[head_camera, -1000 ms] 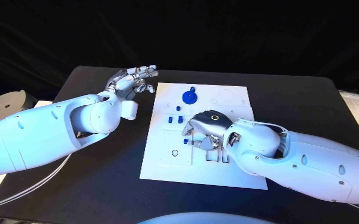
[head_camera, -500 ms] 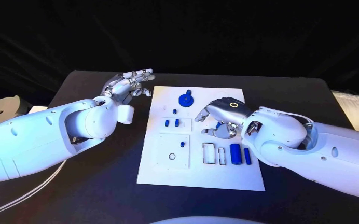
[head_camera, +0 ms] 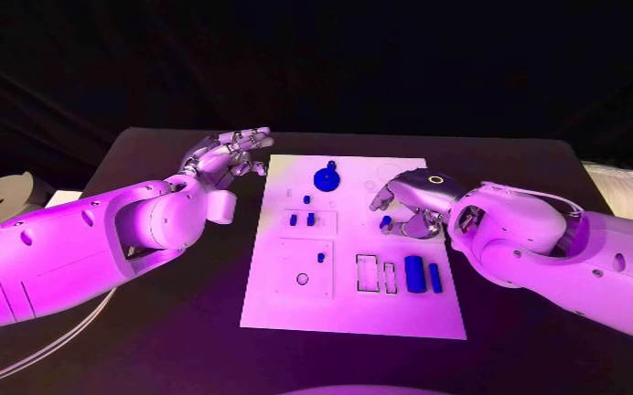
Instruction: Assemble the parts on the task board
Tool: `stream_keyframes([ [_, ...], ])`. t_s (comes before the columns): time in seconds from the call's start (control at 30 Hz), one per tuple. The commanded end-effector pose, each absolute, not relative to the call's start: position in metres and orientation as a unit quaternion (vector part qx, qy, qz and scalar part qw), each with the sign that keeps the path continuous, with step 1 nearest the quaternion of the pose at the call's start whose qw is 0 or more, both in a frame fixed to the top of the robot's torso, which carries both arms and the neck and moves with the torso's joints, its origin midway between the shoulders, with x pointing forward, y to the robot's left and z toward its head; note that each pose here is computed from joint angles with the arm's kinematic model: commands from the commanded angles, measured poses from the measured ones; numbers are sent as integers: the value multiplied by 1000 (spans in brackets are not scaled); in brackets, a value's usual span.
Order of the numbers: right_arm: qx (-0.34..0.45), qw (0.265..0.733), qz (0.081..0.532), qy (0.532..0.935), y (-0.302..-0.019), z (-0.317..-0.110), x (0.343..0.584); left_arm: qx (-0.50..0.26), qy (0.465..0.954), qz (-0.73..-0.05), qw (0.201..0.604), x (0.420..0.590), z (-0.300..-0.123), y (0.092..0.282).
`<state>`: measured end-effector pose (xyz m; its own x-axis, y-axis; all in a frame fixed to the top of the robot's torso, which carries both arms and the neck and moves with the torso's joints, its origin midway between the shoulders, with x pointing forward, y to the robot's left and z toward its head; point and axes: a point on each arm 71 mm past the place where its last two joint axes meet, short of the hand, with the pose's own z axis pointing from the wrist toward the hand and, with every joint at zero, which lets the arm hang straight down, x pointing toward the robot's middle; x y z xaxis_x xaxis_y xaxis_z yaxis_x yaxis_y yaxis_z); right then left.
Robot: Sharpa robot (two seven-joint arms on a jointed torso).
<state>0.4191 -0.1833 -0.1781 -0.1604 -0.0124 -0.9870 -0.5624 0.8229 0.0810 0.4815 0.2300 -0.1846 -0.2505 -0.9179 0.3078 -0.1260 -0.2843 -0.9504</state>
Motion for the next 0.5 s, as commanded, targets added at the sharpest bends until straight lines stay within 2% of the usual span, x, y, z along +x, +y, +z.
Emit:
stream_keyframes([
  [0.03, -209, 610, 208, 735, -182, -180, 420, -512, 505, -619, 316, 481, -184, 227],
  [0.5, -218, 604, 193, 742, -182, -184, 423, -512, 506, -618, 317, 480, -185, 228],
])
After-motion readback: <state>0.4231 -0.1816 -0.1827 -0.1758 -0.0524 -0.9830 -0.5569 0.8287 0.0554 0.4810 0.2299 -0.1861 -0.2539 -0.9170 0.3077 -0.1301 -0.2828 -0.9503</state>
